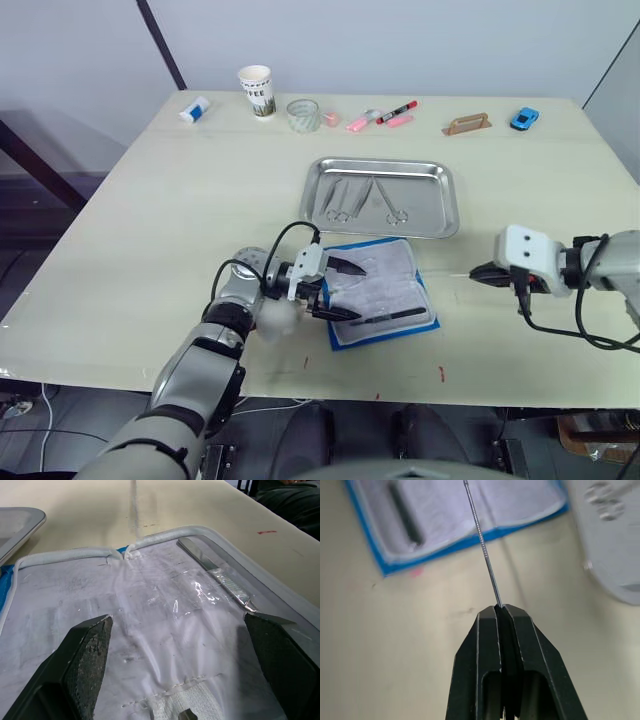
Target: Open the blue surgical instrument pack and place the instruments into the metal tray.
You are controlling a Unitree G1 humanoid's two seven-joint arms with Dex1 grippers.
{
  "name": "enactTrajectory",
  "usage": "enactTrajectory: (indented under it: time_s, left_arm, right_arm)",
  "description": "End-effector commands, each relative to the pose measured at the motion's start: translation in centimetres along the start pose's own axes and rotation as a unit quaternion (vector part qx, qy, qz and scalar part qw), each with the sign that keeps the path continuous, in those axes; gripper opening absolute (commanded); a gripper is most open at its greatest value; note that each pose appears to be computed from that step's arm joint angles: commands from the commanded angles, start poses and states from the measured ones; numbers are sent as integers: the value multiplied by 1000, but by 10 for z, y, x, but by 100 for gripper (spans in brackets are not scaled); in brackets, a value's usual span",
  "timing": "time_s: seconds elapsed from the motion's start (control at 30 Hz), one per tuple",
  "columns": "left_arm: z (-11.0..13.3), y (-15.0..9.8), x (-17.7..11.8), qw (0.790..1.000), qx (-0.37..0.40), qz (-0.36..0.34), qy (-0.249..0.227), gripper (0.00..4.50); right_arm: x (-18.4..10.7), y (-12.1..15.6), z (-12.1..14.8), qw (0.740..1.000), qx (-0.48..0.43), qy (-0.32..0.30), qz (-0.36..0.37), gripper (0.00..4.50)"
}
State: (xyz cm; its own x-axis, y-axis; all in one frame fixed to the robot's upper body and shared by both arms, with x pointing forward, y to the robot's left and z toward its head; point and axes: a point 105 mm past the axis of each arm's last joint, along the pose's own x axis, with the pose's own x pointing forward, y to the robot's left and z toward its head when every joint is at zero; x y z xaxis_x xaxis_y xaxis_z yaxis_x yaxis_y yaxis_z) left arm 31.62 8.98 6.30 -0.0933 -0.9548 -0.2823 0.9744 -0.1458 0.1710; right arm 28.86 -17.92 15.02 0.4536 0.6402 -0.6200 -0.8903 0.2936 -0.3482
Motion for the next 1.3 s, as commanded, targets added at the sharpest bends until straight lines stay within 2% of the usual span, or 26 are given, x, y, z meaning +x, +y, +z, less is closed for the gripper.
enactTrajectory:
  time_s: [0.03,0.17,0.57,0.87,1.3]
  left_arm:
    - [-29,-24,3,997,-58,-36,30,450]
    - [-29,-24,2,997,-58,-34,29,450]
    - [-28,-22,2,997,-57,-31,30,450]
    - [-29,-22,0,997,-58,-28,30,450]
    - [-30,-23,-1,997,-59,-27,30,450]
  right_arm:
    - [-5,-8,20,998,21,-43,-32,10]
    - [10,-22,33,986,109,-90,-88,10]
    - [56,-68,46,939,244,-105,-218,10]
    - [95,-94,34,912,305,-95,-257,10]
    - [116,-116,24,897,330,-81,-283,10]
